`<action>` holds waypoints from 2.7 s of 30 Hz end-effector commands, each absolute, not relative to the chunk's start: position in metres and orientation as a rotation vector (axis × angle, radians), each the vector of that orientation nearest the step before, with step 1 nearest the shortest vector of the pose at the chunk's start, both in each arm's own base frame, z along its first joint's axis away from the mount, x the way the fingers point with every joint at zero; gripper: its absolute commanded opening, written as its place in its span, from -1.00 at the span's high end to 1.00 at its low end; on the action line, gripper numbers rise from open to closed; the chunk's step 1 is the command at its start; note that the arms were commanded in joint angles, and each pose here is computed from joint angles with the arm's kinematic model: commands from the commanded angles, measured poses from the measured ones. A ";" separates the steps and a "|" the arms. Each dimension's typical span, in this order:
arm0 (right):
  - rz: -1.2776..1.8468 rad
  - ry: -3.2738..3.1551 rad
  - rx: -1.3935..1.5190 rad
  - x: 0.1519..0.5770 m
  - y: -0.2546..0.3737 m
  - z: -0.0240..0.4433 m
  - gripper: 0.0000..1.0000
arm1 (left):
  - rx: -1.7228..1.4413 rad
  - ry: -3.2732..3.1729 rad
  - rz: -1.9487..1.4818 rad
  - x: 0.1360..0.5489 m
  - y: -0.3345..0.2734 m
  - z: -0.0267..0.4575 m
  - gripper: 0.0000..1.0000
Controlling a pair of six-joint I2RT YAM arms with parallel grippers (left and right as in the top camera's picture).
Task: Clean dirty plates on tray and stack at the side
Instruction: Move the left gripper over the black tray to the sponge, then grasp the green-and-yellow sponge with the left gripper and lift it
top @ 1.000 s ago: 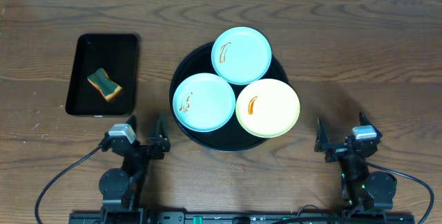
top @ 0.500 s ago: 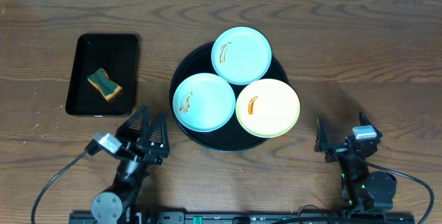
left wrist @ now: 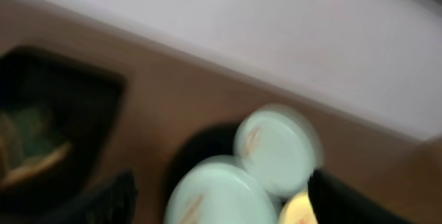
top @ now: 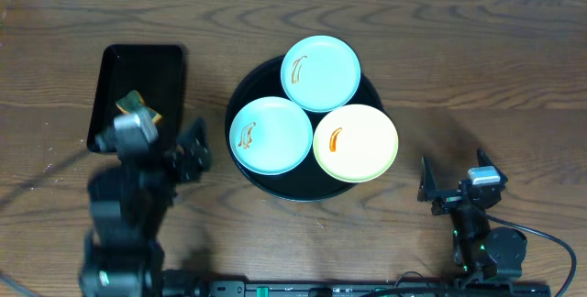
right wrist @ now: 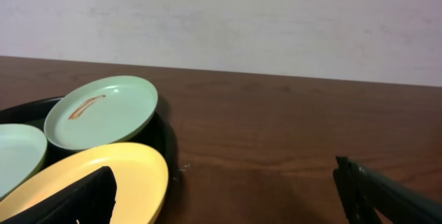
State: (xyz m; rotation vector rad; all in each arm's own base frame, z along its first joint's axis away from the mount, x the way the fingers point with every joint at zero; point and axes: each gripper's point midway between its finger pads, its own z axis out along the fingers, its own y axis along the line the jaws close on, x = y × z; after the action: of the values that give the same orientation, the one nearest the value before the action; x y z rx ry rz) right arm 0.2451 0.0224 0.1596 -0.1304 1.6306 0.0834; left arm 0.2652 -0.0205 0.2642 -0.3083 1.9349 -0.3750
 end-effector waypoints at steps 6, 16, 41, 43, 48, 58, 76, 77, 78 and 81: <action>0.082 1.630 -0.142 0.245 0.024 0.159 -0.99 | -0.403 2.323 -0.015 0.312 0.017 0.266 -0.60; 0.082 1.630 -0.142 0.245 0.024 0.159 -0.99 | -0.591 2.454 0.049 0.331 0.052 0.264 -0.60; 0.082 1.630 -0.142 0.245 0.024 0.159 -0.98 | -0.870 2.667 -0.006 0.401 0.121 0.143 -0.95; 0.082 1.630 -0.142 0.245 0.024 0.159 -0.99 | -0.893 2.698 0.048 0.401 0.128 0.127 -0.75; 0.082 1.630 -0.142 0.245 0.024 0.159 -0.98 | -1.023 2.746 0.255 0.391 0.153 0.088 -0.74; 0.082 1.630 -0.142 0.245 0.024 0.159 -0.99 | -1.055 2.862 0.170 0.394 0.143 0.031 -0.74; 0.082 1.630 -0.142 0.245 0.024 0.159 -0.99 | -1.071 2.911 0.165 0.393 0.142 0.001 0.59; 0.082 1.630 -0.142 0.245 0.024 0.159 -0.99 | -1.071 2.910 0.165 0.393 0.142 0.001 0.73; 0.082 1.630 -0.142 0.245 0.024 0.159 -0.98 | -1.071 2.909 0.165 0.393 0.142 0.001 0.85; 0.082 1.630 -0.142 0.245 0.024 0.159 -0.99 | -1.070 2.909 0.165 0.393 0.142 0.002 0.85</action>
State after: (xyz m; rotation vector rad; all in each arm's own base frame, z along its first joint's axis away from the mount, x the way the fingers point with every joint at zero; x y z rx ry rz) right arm 0.2452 0.0224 0.1598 -0.1298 1.6299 0.0833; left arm 0.3927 0.1383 0.0031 -1.0636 2.9096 0.1623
